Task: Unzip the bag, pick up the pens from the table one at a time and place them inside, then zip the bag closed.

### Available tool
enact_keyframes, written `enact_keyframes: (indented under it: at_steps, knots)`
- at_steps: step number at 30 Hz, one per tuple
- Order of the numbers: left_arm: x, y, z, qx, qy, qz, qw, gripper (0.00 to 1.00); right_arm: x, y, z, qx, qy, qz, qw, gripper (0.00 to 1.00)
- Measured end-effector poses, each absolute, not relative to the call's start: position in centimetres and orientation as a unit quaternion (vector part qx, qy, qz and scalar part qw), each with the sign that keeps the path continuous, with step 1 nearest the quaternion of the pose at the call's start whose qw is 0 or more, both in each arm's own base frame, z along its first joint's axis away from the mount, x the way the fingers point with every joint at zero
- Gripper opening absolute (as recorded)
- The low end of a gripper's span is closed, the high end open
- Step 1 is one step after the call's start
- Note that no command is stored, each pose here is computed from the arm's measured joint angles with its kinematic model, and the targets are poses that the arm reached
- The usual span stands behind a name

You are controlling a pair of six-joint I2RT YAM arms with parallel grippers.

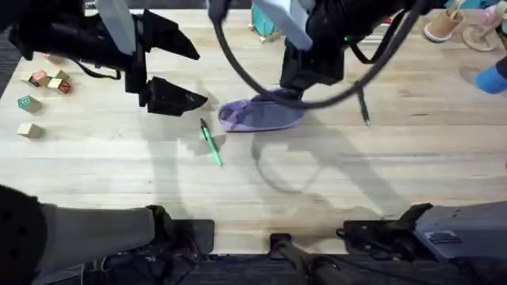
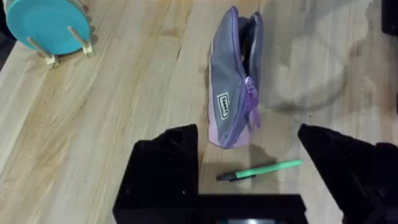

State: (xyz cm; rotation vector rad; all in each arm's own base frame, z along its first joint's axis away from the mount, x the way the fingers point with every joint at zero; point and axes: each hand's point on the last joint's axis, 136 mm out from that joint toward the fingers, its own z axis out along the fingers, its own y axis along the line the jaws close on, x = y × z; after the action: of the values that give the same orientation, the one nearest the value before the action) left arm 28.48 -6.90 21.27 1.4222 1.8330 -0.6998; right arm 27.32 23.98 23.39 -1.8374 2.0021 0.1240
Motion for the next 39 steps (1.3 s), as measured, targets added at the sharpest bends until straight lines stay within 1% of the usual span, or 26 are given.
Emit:
enact_keyframes:
  at_steps: [3,8,13,17,28,36,39]
  knots:
    - [28.7,-6.8,21.2,0.553,0.706,-0.265,0.354,0.996,27.1,23.9,22.3,-0.698,0.69,0.038,0.188,0.027]
    - [29.0,-6.7,21.2,0.556,0.704,-0.259,0.358,0.996,27.6,24.3,19.9,-0.734,0.66,0.036,0.156,0.028]
    - [29.1,-6.7,21.2,0.557,0.703,-0.257,0.36,0.996,28.1,24.7,17.4,-0.748,0.651,0.04,0.123,0.029]
    - [29.1,-6.7,21.2,0.557,0.703,-0.257,0.36,0.996,28.4,24.9,16.1,-0.753,0.648,0.042,0.108,0.029]
    - [29.1,-6.7,21.2,0.557,0.703,-0.257,0.36,0.996,29.7,26.0,15.6,-0.754,0.643,0.038,0.129,0.028]
    - [29.1,-6.7,21.2,0.557,0.703,-0.256,0.36,0.996,30.1,26.4,13.6,-0.755,0.645,0.043,0.109,0.03]
    - [29.1,-6.7,21.2,0.557,0.703,-0.256,0.36,0.995,30.4,26.7,13.3,-0.755,0.644,0.042,0.114,0.029]
